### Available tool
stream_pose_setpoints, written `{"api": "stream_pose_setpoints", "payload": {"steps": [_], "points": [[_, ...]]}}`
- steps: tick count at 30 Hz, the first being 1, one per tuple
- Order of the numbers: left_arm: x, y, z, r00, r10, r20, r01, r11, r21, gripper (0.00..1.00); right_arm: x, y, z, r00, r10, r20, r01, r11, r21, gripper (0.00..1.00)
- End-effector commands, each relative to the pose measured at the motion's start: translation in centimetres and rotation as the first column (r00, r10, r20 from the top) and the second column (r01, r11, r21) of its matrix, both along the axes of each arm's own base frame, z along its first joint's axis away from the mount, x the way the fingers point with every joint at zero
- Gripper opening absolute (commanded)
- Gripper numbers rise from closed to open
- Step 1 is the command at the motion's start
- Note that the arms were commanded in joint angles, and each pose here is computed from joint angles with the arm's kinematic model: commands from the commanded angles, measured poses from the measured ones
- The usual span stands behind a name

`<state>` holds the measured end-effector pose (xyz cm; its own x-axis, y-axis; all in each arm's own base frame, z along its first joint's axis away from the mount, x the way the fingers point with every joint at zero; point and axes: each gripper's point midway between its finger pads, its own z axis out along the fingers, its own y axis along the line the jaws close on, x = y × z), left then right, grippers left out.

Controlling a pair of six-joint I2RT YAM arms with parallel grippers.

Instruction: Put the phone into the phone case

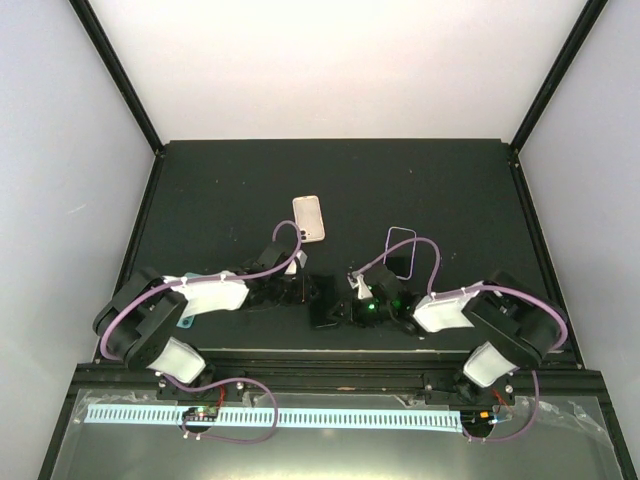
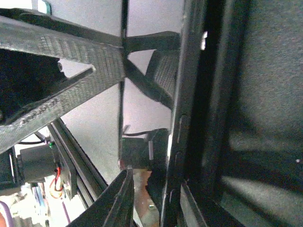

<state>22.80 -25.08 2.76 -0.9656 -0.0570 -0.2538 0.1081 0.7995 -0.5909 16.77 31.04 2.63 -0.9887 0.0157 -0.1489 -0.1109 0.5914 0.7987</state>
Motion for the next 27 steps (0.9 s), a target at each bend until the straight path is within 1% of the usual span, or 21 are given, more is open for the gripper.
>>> {"api": "stream_pose_setpoints", "payload": {"steps": [1, 4, 7, 11, 14, 16, 22, 27], "points": [[-1.0, -0.9, 0.1, 0.997, -0.075, -0.025, 0.074, 0.997, -0.02, 0.4, -0.9, -2.4, -1.6, 0.999, 0.043, 0.02, -0.039, 0.985, -0.17, 0.32], [-0.5, -0.3, 0.2, 0.997, -0.071, 0.002, 0.071, 0.997, 0.024, 0.39, -0.2, -3.2, -0.5, 0.996, 0.042, 0.074, -0.025, 0.976, -0.217, 0.38], [0.2, 1.2, 0.1, 0.999, -0.047, 0.025, 0.045, 0.995, 0.09, 0.4, 0.0, -3.7, 0.6, 0.994, 0.032, 0.108, -0.008, 0.976, -0.216, 0.43], [0.7, 1.4, 1.0, 0.998, -0.05, 0.043, 0.049, 0.998, 0.043, 0.41, 0.8, -4.0, 0.5, 0.992, 0.012, 0.123, 0.015, 0.975, -0.222, 0.51], [0.6, 0.7, 1.3, 0.998, -0.063, 0.025, 0.064, 0.998, -0.024, 0.41, 1.3, -3.6, 0.2, 0.992, 0.008, 0.129, 0.019, 0.978, -0.206, 0.56], [0.5, 0.3, 1.1, 0.998, -0.069, 0.011, 0.069, 0.996, -0.058, 0.41, 1.6, -3.4, -0.2, 0.992, -0.001, 0.122, 0.027, 0.978, -0.207, 0.57], [0.2, 0.2, 0.1, 0.996, -0.083, -0.015, 0.082, 0.995, -0.056, 0.42, 1.4, -2.4, 0.6, 0.995, 0.015, 0.097, 0.0, 0.988, -0.152, 0.57], [0.7, 0.5, 0.3, 0.997, -0.073, 0.005, 0.073, 0.997, -0.032, 0.38, 2.8, -4.3, 0.9, 0.981, 0.017, 0.191, 0.032, 0.968, -0.25, 0.56]]}}
